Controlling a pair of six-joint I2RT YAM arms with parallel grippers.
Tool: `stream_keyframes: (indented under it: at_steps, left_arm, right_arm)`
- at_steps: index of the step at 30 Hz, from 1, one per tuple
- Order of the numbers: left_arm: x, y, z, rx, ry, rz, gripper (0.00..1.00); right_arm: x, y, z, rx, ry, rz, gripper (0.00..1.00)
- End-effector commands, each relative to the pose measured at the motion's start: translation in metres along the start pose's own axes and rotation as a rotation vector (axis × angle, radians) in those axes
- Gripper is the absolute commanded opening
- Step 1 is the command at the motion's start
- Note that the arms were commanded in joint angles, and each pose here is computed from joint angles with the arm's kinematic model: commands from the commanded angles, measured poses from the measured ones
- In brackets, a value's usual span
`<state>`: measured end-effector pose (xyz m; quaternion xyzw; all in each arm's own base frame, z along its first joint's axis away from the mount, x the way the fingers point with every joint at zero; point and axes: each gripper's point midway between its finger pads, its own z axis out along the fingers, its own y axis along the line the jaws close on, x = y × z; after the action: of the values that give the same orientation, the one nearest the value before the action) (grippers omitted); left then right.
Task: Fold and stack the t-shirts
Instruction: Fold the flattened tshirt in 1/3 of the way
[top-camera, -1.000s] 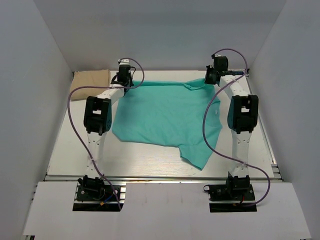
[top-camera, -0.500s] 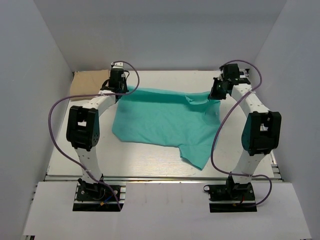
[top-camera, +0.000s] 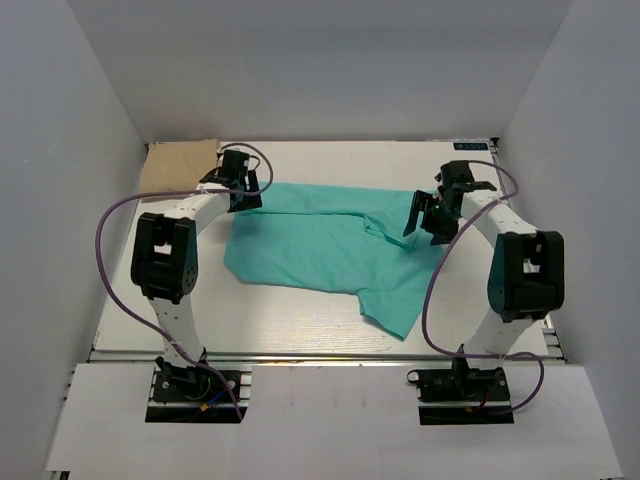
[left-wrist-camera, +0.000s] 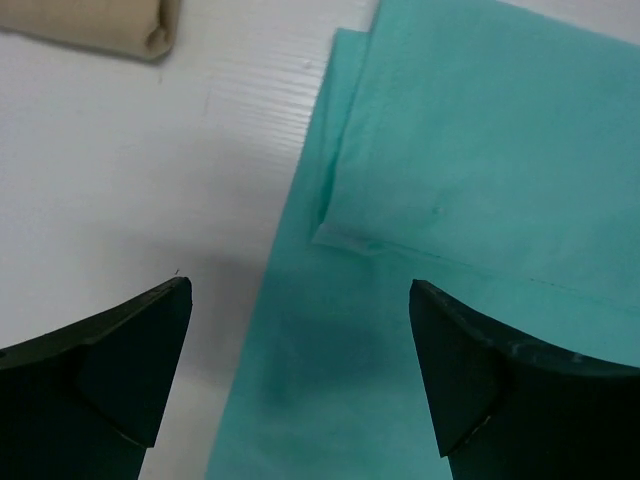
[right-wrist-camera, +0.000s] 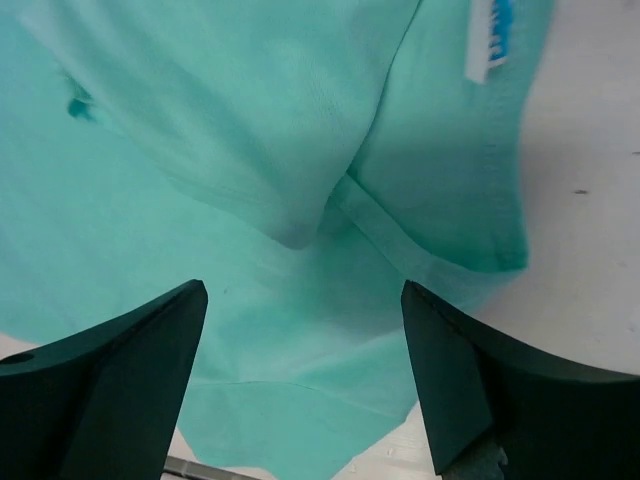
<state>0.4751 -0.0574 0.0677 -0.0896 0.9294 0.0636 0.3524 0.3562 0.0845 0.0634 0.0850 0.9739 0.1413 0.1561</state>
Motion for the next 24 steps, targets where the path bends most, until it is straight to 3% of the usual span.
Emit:
stream_keyframes:
  at_steps: [1, 4, 9, 16, 23, 24]
  left_arm:
    - [-0.052, 0.02, -0.041, -0.09, -0.105, -0.11, 1.0]
    - [-0.083, 0.0, -0.049, 0.005, -0.196, -0.111, 1.0]
    - [-0.097, -0.073, -0.021, 0.304, -0.176, -0.027, 1.0]
    - [-0.061, -0.092, 0.043, 0.299, -0.02, 0.007, 1.0]
    - [-0.036, -0.093, 0.076, 0.309, 0.048, -0.016, 1.0]
    - [-0.026, -0.09, 0.086, 0.284, 0.069, -0.025, 1.0]
  right_arm:
    - [-0.049, 0.011, -0.042, 0.018, -0.227, -0.061, 0.84]
    - [-0.071, 0.025, -0.045, -0.028, -0.29, -0.082, 0.87]
    - [-0.101, 0.043, -0.018, -0.08, -0.301, -0.104, 0.9]
    - [-0.124, 0.034, 0.032, -0.043, -0.233, -0.078, 0.9]
    - [-0.142, 0.012, 0.079, 0.031, -0.167, -0.027, 0.9]
    - [-0.134, 0.003, 0.101, 0.049, -0.123, -0.014, 0.9]
